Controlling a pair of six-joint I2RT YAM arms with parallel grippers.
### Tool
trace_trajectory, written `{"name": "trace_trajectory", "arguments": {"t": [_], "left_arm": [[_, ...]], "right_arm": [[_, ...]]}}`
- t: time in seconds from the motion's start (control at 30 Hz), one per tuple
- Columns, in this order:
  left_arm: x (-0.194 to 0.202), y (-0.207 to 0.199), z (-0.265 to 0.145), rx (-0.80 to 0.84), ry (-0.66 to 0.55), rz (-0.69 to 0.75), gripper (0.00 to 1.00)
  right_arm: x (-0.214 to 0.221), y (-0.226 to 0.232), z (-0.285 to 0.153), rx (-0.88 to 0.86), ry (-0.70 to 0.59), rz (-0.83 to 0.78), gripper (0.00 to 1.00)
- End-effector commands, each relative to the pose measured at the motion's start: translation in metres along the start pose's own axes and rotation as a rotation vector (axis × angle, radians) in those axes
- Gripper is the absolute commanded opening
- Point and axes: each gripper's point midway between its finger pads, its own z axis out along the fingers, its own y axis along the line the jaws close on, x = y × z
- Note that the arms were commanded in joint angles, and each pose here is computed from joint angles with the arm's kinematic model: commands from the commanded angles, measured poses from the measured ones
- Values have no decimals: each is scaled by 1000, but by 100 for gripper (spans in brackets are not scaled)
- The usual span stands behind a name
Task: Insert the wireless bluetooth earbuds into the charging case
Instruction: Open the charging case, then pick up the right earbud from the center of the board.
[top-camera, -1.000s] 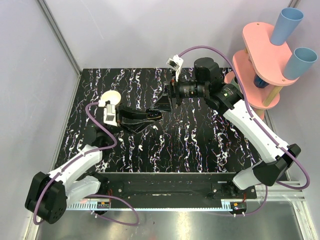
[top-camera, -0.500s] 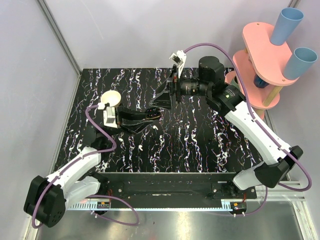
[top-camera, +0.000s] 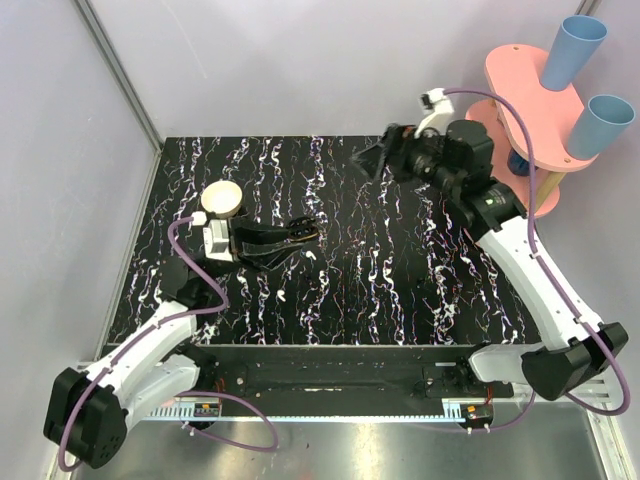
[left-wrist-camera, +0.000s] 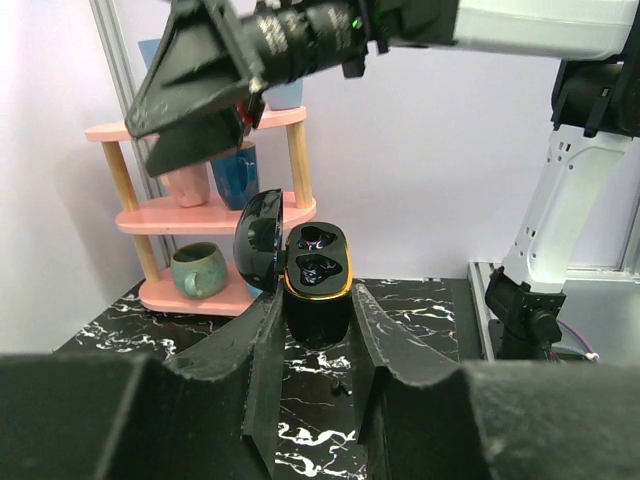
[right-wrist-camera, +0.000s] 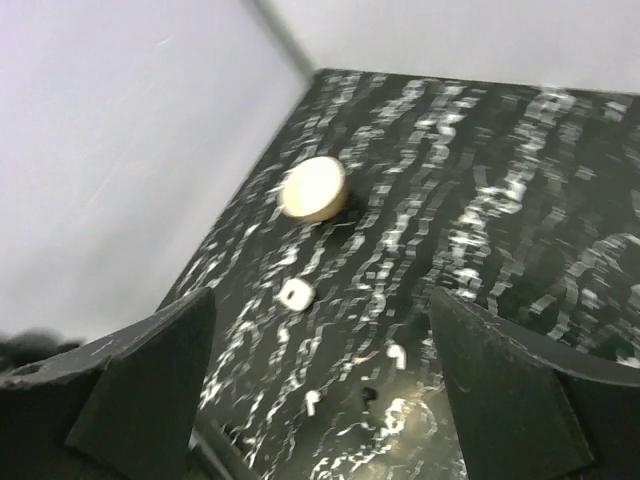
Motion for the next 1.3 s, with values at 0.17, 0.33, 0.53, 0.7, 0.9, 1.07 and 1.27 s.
{"name": "trace_trajectory", "arguments": {"t": [0.17,0.33,0.53,0.7,0.9,1.07,1.27], "left_arm": [[-25,-3,-3,-33,-37,112,0],[-33,-8,-3,-22,-35,140,0],[-33,-12,-3,-6,-33,132,0],[-30,-9,-2,-10,-18,127,0],[-26,-4,-1,-18,-10,122,0],[-26,-4,0,-14,-9,121,0],[-23,-4,-1,-18,-2,116,0]], "right_arm": [[33,-96,-23,350,80,204,97],[64,-136,-40,555,131,210,100],[115,-168,-66,699,231,248,100],[163,-199,-101,912,338,336,98],[213,-208,-121,1037,417,481,94],[235,-217,-129,1076,478,465,79],[253,-232,-136,1134,521,426,75]]}}
